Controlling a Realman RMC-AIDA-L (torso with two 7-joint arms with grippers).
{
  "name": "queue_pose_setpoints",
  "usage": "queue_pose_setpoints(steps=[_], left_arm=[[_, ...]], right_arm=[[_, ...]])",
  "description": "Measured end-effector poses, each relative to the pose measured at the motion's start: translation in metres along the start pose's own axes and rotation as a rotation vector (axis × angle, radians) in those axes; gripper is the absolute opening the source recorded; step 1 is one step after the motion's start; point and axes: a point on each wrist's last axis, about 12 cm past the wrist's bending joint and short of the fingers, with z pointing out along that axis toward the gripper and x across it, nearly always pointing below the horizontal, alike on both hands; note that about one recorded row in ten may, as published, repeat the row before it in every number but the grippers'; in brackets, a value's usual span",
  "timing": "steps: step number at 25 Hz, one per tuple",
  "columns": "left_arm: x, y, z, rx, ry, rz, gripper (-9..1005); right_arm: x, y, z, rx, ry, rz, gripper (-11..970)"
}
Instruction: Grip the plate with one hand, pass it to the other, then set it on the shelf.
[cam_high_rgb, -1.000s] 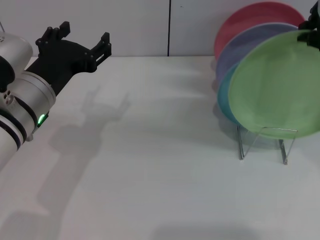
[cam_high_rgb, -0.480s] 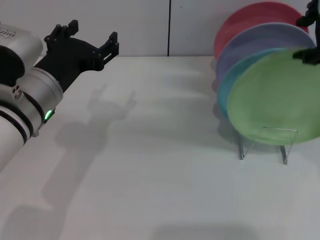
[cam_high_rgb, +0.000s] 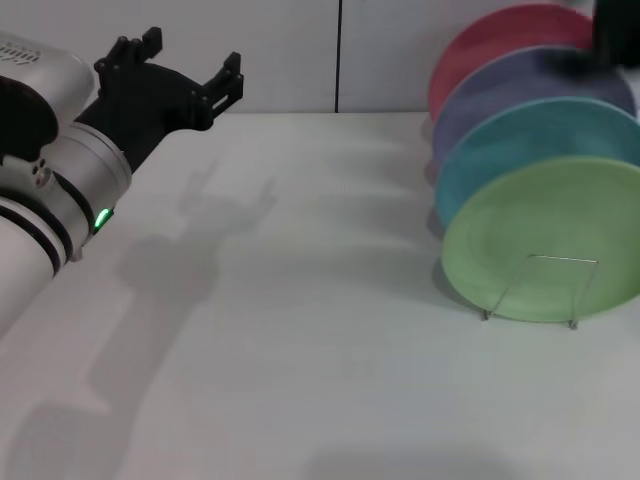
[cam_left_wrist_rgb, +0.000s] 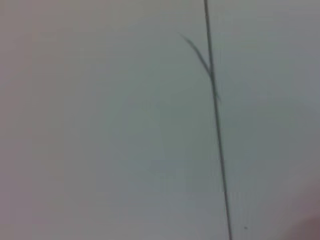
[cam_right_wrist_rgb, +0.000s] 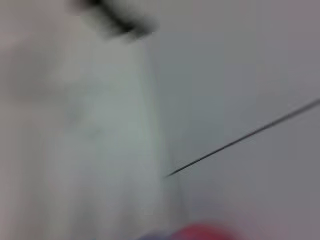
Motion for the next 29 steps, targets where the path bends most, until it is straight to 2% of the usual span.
queue_pose_setpoints(steps=[1,2,3,4,6,9,10,11,12,13,14,15,16,19,20,21,22,23,24,25,26,27,29], left_arm=[[0.0,0.0,0.0,0.0,0.0,0.0,860],[0.0,0.006,0.0,-0.024,-0.018,0.001,860],[0.0,0.006,0.0,-0.024,-0.018,0.001,860],[0.0,0.011,-0.001,-0.043,-0.026,0.001,860],[0.004,0.025,-0.005,-0.118,-0.085,0.023,860],[0.006,0.028,-0.006,-0.136,-0.101,0.031,860],[0.01,0.035,-0.01,-0.175,-0.127,0.04,860],[0.01,0.035,-0.01,-0.175,-0.127,0.04,860],[0.013,0.038,-0.011,-0.192,-0.135,0.043,860],[0.016,0.043,-0.013,-0.216,-0.144,0.046,860],[0.021,0.047,-0.015,-0.236,-0.147,0.049,860],[0.03,0.054,-0.019,-0.272,-0.155,0.048,860],[0.03,0.054,-0.019,-0.272,-0.155,0.048,860],[0.049,0.064,-0.03,-0.34,-0.195,0.043,860],[0.062,0.07,-0.038,-0.379,-0.225,0.047,860],[0.062,0.07,-0.038,-0.379,-0.225,0.047,860],[0.07,0.073,-0.042,-0.395,-0.237,0.044,860],[0.076,0.074,-0.045,-0.403,-0.24,0.037,860],[0.081,0.076,-0.048,-0.411,-0.249,0.026,860],[0.094,0.081,-0.057,-0.427,-0.272,-0.016,860],[0.094,0.081,-0.057,-0.427,-0.272,-0.016,860],[0.105,0.085,-0.065,-0.439,-0.291,-0.03,860],[0.11,0.087,-0.07,-0.445,-0.311,-0.029,860]], right_arm=[[0.0,0.0,0.0,0.0,0.0,0.0,614],[0.012,-0.005,-0.002,0.096,-0.105,0.073,614],[0.012,-0.005,-0.002,0.096,-0.105,0.073,614],[0.02,-0.006,-0.004,0.132,-0.159,0.118,614],[0.059,-0.011,-0.017,0.166,-0.462,0.367,614],[0.069,-0.012,-0.019,0.171,-0.535,0.406,614],[0.098,-0.005,-0.019,0.193,-0.682,0.469,614],[0.098,-0.005,-0.019,0.193,-0.682,0.469,614],[0.126,0.011,-0.019,0.233,-0.804,0.497,614],[0.126,0.011,-0.019,0.233,-0.804,0.497,614],[0.142,0.023,-0.02,0.276,-0.882,0.509,614],[0.171,0.048,-0.017,0.369,-0.97,0.553,614],[0.171,0.048,-0.017,0.369,-0.97,0.553,614],[0.21,0.09,-0.008,0.576,-1.033,0.597,614],[0.234,0.118,-0.002,0.736,-1.027,0.618,614],[0.234,0.118,-0.002,0.736,-1.027,0.618,614],[0.256,0.145,0.002,0.902,-0.995,0.675,614],[0.265,0.158,0.004,0.977,-0.968,0.717,614],[0.265,0.158,0.004,0.977,-0.968,0.717,614],[0.28,0.178,0.009,1.075,-0.895,0.801,614],[0.28,0.178,0.009,1.075,-0.895,0.801,614],[0.289,0.194,0.014,1.13,-0.817,0.864,614],[0.292,0.199,0.015,1.148,-0.785,0.89,614]])
